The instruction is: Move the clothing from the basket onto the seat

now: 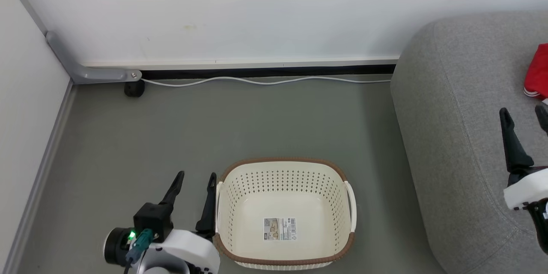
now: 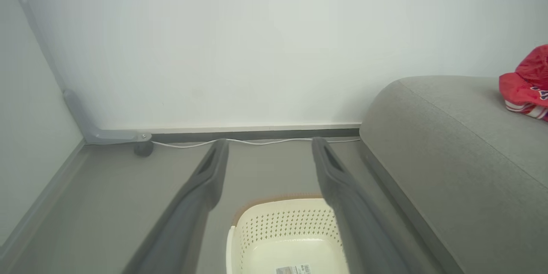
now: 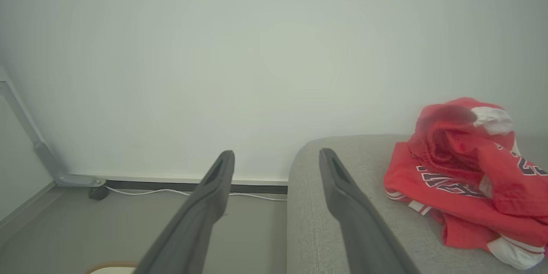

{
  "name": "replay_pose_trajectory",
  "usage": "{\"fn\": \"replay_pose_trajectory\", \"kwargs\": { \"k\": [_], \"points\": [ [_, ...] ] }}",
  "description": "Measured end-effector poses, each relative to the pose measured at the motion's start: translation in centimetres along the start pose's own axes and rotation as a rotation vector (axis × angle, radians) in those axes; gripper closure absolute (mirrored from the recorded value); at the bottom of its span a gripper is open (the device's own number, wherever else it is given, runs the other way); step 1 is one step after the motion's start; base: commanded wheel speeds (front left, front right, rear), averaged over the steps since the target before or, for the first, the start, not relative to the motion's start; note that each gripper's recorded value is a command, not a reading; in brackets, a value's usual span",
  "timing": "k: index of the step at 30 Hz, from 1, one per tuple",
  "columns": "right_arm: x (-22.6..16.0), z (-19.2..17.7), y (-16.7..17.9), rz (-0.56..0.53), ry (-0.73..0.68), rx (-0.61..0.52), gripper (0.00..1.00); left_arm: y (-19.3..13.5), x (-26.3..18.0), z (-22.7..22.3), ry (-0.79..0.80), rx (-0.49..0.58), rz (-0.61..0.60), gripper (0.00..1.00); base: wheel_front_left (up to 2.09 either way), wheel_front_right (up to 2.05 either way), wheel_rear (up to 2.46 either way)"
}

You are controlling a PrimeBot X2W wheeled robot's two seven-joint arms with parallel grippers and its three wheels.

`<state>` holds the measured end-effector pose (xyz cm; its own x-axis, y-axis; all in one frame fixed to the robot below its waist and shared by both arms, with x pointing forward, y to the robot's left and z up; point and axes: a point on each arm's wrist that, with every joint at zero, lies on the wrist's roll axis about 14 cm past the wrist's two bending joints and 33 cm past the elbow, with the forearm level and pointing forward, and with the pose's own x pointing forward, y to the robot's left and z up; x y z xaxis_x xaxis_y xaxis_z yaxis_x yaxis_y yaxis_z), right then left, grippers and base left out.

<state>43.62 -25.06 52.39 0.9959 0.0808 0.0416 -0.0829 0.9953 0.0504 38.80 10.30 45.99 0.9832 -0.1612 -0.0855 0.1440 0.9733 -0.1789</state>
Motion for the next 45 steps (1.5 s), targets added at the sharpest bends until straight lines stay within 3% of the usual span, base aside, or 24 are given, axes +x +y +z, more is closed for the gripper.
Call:
{"fn": "replay_pose_trajectory", "kwargs": {
  "k": [16,29,45],
  "points": [
    [-5.1,-2.0,3.5,0.012,0.006,0.061,0.00,6.6,-5.0,0.6,-0.039,0.033,0.215,0.00,0.00,0.00,0.00],
    [-6.7,-3.0,4.7,0.020,0.027,0.042,0.00,7.9,-7.2,0.2,-0.032,0.039,0.252,0.00,0.00,0.00,0.00],
    [-7.0,-3.4,4.5,0.007,0.036,0.036,0.00,7.1,-7.8,-0.5,-0.015,0.041,0.230,0.00,0.00,0.00,0.00]
  ]
}}
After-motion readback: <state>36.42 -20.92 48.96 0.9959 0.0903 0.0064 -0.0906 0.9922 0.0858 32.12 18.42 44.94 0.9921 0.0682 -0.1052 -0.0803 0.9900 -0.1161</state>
